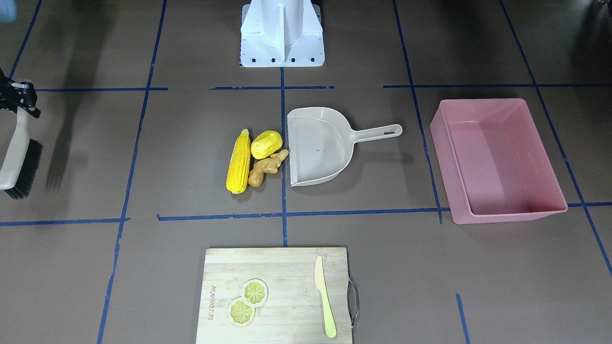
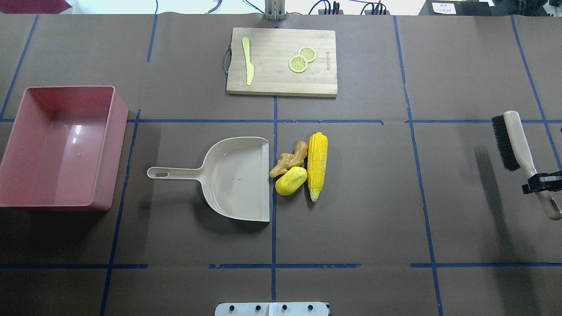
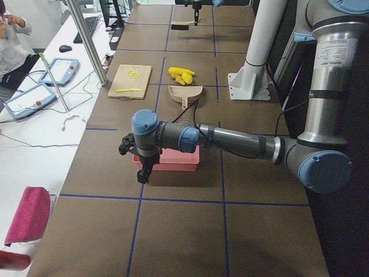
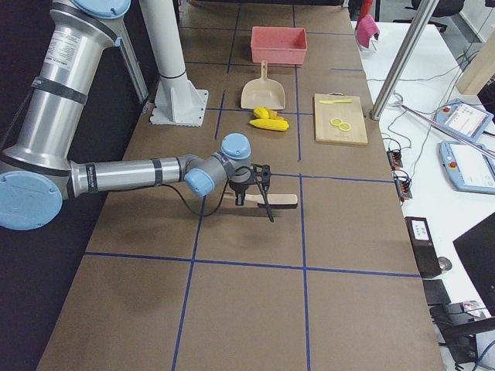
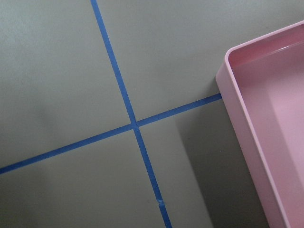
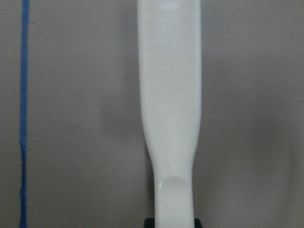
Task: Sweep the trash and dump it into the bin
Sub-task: 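Lift the brush with the right gripper while the left gripper reaches toward the dustpan handle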
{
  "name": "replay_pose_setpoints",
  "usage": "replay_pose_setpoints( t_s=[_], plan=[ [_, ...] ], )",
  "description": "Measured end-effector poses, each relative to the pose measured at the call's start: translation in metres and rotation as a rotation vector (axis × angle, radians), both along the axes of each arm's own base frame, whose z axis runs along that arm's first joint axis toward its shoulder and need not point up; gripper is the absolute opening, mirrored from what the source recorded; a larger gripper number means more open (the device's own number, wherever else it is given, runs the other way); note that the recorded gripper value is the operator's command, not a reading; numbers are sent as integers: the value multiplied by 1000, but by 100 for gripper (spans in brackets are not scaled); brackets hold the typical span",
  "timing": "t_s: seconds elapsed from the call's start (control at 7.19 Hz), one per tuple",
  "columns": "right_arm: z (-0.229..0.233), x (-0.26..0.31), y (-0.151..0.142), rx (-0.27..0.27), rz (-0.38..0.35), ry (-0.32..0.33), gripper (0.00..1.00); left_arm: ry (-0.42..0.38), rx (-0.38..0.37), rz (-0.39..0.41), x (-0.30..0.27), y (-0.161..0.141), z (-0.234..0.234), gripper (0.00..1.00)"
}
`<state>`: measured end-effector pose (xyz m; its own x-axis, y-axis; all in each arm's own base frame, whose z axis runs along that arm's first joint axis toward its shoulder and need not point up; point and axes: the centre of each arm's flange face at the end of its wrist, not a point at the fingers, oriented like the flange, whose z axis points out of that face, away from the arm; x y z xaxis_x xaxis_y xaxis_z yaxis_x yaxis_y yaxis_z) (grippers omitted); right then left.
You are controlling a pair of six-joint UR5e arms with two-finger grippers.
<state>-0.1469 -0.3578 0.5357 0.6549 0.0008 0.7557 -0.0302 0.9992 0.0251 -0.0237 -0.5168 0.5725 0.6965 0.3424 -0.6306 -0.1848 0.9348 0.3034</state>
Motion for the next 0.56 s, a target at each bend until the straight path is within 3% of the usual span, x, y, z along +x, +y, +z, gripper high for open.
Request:
replay_pose_setpoints(
  t_s=[0.28,0.56],
  plan=[
    [-51,-44,-2,-29,2,-51,0,44,81,9,4,-3,-15,100],
    [-94,-101,10,-61,-6,-94,0,83,291,57,26,-9,-42,100]
  ],
)
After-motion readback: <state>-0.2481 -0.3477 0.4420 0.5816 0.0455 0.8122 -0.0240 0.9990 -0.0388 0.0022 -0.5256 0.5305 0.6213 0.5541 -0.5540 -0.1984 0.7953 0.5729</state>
